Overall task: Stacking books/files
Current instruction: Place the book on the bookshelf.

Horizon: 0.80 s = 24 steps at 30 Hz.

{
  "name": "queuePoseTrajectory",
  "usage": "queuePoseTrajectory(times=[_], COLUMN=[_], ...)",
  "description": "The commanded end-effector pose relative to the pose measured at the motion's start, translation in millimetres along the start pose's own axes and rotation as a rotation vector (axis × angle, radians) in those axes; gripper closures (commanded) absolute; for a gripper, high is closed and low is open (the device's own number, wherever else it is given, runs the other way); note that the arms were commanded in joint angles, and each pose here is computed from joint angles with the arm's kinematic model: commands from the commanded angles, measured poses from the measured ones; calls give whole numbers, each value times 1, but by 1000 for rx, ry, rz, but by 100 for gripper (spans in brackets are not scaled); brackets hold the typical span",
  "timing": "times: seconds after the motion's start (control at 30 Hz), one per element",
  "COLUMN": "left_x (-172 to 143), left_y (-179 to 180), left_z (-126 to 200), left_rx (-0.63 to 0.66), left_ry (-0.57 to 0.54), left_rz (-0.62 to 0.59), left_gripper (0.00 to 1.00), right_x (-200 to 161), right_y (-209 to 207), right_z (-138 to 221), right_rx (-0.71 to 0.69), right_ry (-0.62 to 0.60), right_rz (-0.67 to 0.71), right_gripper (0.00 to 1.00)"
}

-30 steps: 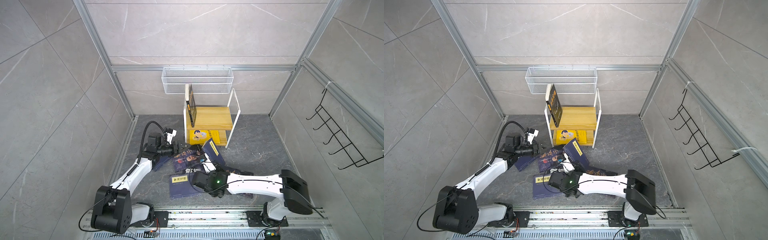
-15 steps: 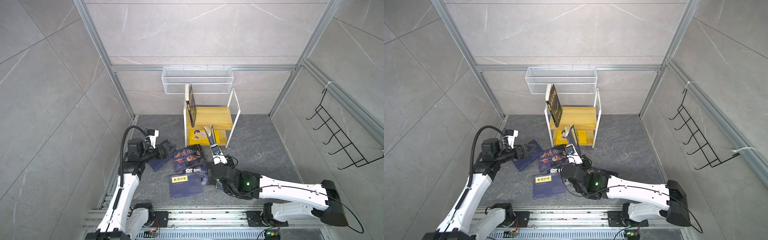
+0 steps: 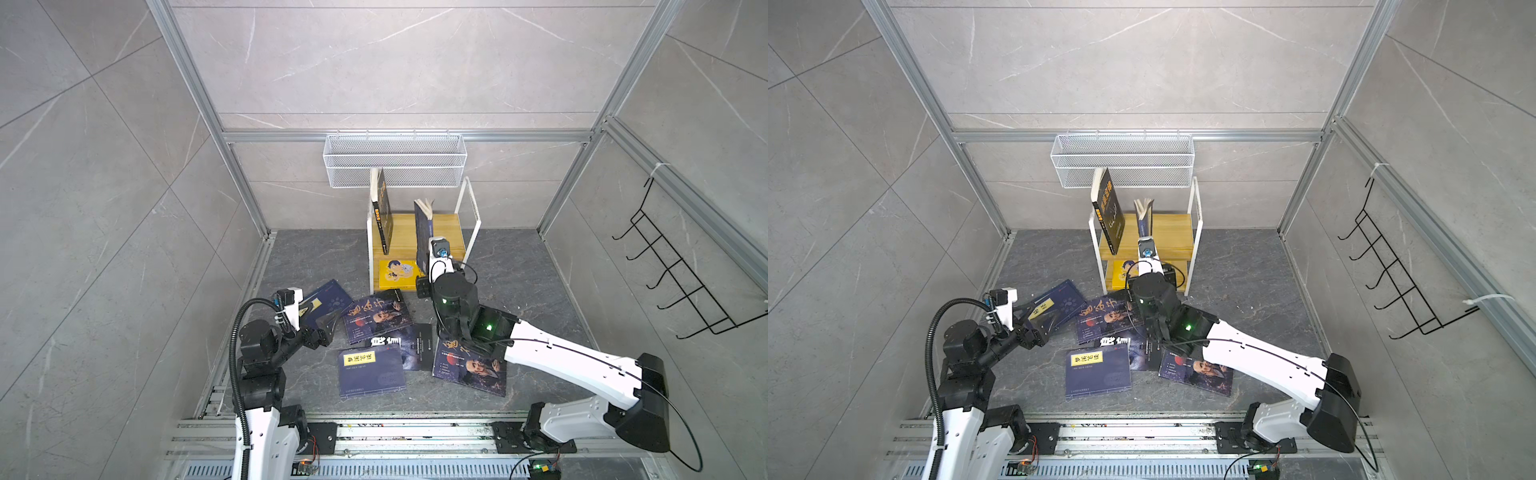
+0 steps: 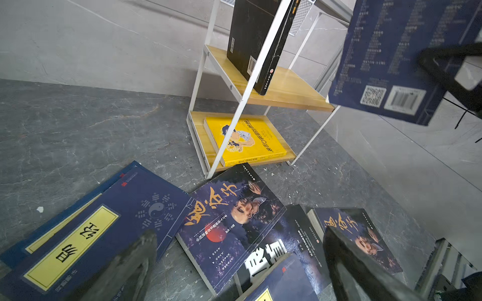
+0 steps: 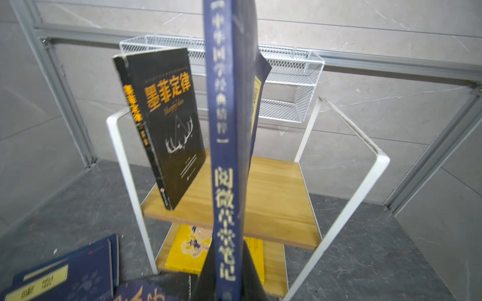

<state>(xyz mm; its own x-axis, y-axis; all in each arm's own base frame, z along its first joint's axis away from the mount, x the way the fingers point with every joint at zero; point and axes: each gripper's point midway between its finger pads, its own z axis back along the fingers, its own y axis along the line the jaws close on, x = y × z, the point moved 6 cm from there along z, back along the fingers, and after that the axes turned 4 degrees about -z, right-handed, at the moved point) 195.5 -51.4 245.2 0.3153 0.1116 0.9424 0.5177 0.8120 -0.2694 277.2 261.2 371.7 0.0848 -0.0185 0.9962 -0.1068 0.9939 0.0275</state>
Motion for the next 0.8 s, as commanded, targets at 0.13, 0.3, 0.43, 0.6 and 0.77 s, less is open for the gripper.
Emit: queuePoseTrajectory(times=[0.13,0.3,0.43,0.6,0.77], left_x=[11,11,11,11,12], left_y=[-11,-10,-12,-10,-13], left_z=[2,2,4,3,4], left_rx=[-81,-77,-80,-74,-92], left_ry=[-98,-104,-124,-122,-143], left_rz=[-56,-56,-75,-63,-80], left_gripper=[0,0,0,0,0], right_x=[35,23,11,-7,-25], right_y=[13,25,35,35,40], right_z=[-58,-98,-118,-131,-138], right_rx=[10,38,44,31,56], right_ry=[-173,-263,-275,-257,-239], right_rz=[-136,-134,-119,-133,-132], right_gripper=[100,100,100,100,100])
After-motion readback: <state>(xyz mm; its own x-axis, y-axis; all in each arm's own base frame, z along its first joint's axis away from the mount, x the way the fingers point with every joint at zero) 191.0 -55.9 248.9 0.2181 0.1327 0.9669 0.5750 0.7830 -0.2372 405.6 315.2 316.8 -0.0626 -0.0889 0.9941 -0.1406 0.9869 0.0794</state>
